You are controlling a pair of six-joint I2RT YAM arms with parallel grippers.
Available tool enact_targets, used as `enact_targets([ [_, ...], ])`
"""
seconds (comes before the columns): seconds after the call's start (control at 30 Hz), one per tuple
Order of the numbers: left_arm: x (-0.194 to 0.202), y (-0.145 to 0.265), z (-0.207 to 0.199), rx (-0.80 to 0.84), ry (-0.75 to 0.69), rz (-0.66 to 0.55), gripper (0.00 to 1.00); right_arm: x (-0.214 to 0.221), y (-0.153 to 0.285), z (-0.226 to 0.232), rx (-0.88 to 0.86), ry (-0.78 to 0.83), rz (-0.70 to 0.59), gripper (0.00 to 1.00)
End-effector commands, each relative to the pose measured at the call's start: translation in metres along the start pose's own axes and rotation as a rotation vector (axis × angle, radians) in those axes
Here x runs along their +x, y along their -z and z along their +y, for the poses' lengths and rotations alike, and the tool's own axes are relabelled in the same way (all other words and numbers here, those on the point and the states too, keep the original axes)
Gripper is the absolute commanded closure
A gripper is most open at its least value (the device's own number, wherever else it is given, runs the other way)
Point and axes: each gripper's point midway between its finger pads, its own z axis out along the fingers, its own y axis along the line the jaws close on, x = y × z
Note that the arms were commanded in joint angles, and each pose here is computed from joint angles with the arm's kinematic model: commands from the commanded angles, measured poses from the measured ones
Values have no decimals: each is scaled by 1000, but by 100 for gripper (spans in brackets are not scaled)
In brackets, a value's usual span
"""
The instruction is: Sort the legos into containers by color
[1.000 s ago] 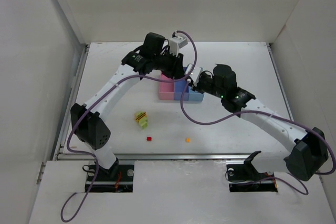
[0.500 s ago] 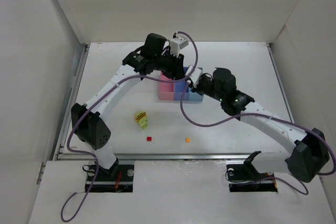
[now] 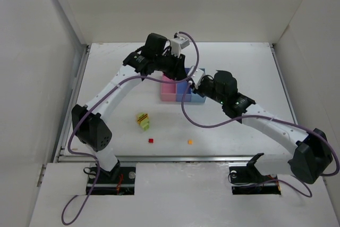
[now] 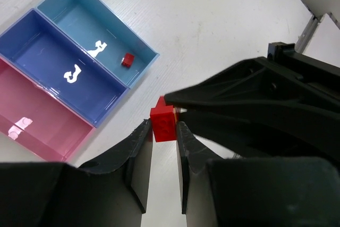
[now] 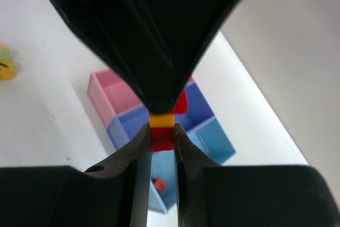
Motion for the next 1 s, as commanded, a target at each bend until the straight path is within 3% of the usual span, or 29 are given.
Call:
enact_targets([
  [0.0,-23,29,-21,72,-26,-76,100,51,6,3,31,-28,168,100],
  [0.33,-20,30,-20,93,-16,-69,100,56,6,10,6,-31,175,100],
  [0.7,-17,28,-17,83,-20,-63,100,31,22,0,12,-79,92,100],
  [0.87,-14,25,-10,60,-32,-50,100,17,33,-3,-158,-259,-41,100],
  [0.97,-16,28,-8,37,-47,-60,100,-1,56,8,-394,-318,-194,100],
])
